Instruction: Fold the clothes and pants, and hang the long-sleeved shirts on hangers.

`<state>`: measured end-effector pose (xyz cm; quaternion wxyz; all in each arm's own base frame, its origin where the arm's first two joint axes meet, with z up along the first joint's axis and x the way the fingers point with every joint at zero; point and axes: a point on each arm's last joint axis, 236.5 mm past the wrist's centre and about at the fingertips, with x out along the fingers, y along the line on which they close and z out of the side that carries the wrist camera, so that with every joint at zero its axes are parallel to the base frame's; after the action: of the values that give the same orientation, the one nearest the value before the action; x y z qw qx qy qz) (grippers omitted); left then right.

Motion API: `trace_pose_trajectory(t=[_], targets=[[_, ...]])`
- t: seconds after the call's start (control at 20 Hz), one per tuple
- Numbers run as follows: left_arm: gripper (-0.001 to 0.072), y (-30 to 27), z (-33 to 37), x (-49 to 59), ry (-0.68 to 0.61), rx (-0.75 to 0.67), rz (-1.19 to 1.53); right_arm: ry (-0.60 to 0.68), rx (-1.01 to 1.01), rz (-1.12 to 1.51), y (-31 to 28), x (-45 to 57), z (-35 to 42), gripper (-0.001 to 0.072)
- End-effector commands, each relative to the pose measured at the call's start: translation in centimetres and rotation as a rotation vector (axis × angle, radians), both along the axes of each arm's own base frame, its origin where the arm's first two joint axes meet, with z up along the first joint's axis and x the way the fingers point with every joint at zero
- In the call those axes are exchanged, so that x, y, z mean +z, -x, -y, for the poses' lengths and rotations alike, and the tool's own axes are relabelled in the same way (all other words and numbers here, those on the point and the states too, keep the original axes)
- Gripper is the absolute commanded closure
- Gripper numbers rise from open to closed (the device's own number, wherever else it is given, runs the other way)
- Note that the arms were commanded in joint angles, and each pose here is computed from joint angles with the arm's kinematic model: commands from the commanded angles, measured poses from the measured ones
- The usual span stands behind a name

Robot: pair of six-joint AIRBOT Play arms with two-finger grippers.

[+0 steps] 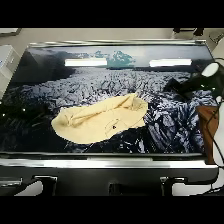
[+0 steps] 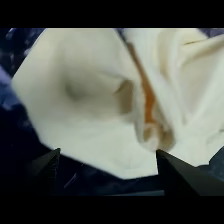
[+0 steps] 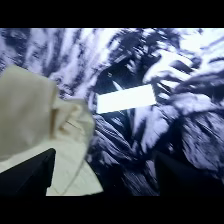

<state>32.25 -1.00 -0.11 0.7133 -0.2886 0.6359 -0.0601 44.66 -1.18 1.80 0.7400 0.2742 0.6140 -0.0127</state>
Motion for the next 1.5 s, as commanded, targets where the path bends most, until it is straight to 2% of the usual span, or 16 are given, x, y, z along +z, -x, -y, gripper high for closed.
trace_pose_trajectory(t=[0.0, 0.15, 0.2, 0.35, 0.6, 0.65, 0.7, 0.75, 1.0, 1.1, 1.2, 1.35, 1.4, 1.45], targets=[[-0.0010, 6.2, -0.1, -4.2, 0.070, 0.038, -0.199, -0.050, 0.008, -0.173, 5.1, -3.6, 2.3, 0.0042], [0.0015, 7.5, 3.0, -8.4, 0.135, 0.097, -0.207, -0.159, 0.033, -0.197, 6.4, -5.7, -0.3, 0.0043], [0.0086, 7.1, 3.6, -9.3, 0.144, 0.135, -0.188, -0.187, 0.041, -0.193, 6.5, -5.9, -0.9, 0.0043], [0.0098, 5.2, 4.6, -10.1, 0.165, 0.219, -0.123, -0.207, 0.049, -0.186, 6.5, -5.9, -1.4, 0.0043], [0.0126, 3.5, 6.1, -10.6, 0.130, 0.212, -0.066, -0.181, 0.064, -0.145, 5.3, -6.5, -2.6, 0.0041], [0.0221, 3.3, 6.3, -10.7, 0.126, 0.233, -0.067, -0.170, 0.077, -0.129, 4.7, -6.9, -3.3, 0.0039], [0.0500, 3.2, 6.4, -10.6, 0.125, 0.235, -0.065, -0.161, 0.094, -0.112, 4.1, -7.4, -4.5, 0.0024], [0.0675, 3.2, 6.4, -10.5, 0.127, 0.231, -0.065, -0.150, 0.109, -0.097, 3.5, -7.9, -5.5, 0.0006], [0.0685, 3.2, 6.9, -9.2, 0.137, 0.174, -0.036, -0.187, 0.110, -0.031, 0.6, -10.3, -10.5, 0.0007], [0.0686, 3.0, 6.9, -8.4, 0.136, 0.169, -0.014, -0.195, 0.088, 0.028, -0.9, -10.0, -11.6, 0.0031], [0.0686, 2.8, 6.8, -7.9, 0.132, 0.162, 0.012, -0.208, 0.055, 0.031, -1.4, -10.0, -12.6, 0.0147], [0.0686, 2.3, 6.9, -6.8, 0.129, 0.118, 0.051, -0.217, 0.090, -0.008, -0.4, -10.7, -14.5, 0.0245], [0.0686, 2.1, 7.0, -6.3, 0.133, 0.109, 0.058, -0.218, 0.104, -0.022, 0.1, -10.8, -14.7, 0.0435], [0.0685, 1.7, 7.1, -5.7, 0.136, 0.099, 0.069, -0.221, 0.112, -0.037, 0.4, -10.8, -14.8, 0.0675]])
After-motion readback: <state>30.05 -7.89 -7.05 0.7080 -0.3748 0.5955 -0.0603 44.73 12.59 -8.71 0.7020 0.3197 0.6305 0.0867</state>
